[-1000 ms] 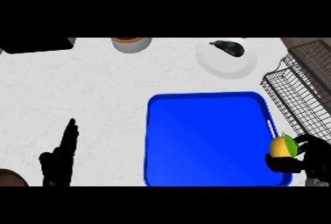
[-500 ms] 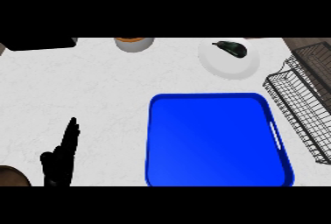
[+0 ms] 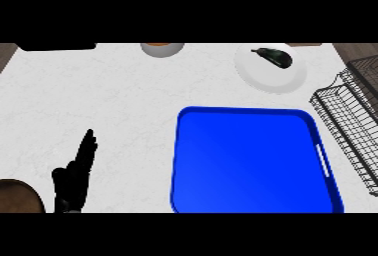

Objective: Pick the lemon from the tray and place it in the tiered basket

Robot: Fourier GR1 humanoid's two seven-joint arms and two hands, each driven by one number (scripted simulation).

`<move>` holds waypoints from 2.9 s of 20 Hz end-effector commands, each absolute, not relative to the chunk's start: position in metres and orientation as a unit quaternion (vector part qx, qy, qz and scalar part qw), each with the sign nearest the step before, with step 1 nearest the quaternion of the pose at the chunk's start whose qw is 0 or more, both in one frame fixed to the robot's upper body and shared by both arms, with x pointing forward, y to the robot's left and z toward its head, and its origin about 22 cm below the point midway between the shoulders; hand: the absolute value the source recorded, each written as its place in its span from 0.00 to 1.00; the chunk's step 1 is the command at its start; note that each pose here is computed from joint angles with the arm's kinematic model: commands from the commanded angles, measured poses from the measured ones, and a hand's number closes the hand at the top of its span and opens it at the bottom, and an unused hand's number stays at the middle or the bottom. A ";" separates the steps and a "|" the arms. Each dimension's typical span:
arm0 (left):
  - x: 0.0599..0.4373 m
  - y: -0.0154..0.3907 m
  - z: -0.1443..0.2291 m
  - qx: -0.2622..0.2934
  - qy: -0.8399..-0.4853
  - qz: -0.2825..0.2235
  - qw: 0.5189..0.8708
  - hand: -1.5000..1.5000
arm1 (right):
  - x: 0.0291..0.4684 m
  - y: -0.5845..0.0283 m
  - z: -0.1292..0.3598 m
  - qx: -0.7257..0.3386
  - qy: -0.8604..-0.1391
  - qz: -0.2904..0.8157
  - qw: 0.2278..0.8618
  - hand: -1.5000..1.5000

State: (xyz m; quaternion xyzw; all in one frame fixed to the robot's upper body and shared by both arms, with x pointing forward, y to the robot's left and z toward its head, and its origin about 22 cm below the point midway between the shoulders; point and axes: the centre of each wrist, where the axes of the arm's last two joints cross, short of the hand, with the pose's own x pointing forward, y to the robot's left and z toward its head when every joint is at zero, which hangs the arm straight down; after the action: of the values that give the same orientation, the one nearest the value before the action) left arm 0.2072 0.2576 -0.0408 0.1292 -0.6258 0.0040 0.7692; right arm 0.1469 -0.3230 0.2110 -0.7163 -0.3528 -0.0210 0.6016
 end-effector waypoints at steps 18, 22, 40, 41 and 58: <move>0.211 0.253 -0.058 0.116 -0.601 -0.013 0.790 0.50 | 0.197 -0.377 0.307 -0.681 -0.345 -0.071 0.642 1.00; 0.224 0.254 -0.053 0.109 -0.600 -0.015 0.793 0.50 | 0.212 -0.384 0.289 -0.674 -0.343 -0.052 0.652 1.00; 0.208 0.239 -0.054 0.115 -0.602 -0.008 0.790 0.50 | 0.259 -0.430 0.203 -0.552 -0.411 -0.201 0.697 0.00; 0.215 0.249 -0.043 0.113 -0.609 -0.010 0.785 0.50 | 0.264 -0.429 0.199 -0.544 -0.418 -0.209 0.697 0.00; 0.210 0.259 -0.052 0.133 -0.600 0.003 0.789 0.50 | 0.154 -0.440 0.260 -0.630 -0.448 -0.424 0.473 0.00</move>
State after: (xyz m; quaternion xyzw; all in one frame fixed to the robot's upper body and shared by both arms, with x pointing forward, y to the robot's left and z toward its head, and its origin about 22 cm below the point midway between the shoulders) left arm 0.2122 0.2459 -0.0439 0.1202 -0.6271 -0.0034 0.7696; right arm 0.1963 -0.4437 0.2444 -0.6053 -0.4748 -0.3821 0.5121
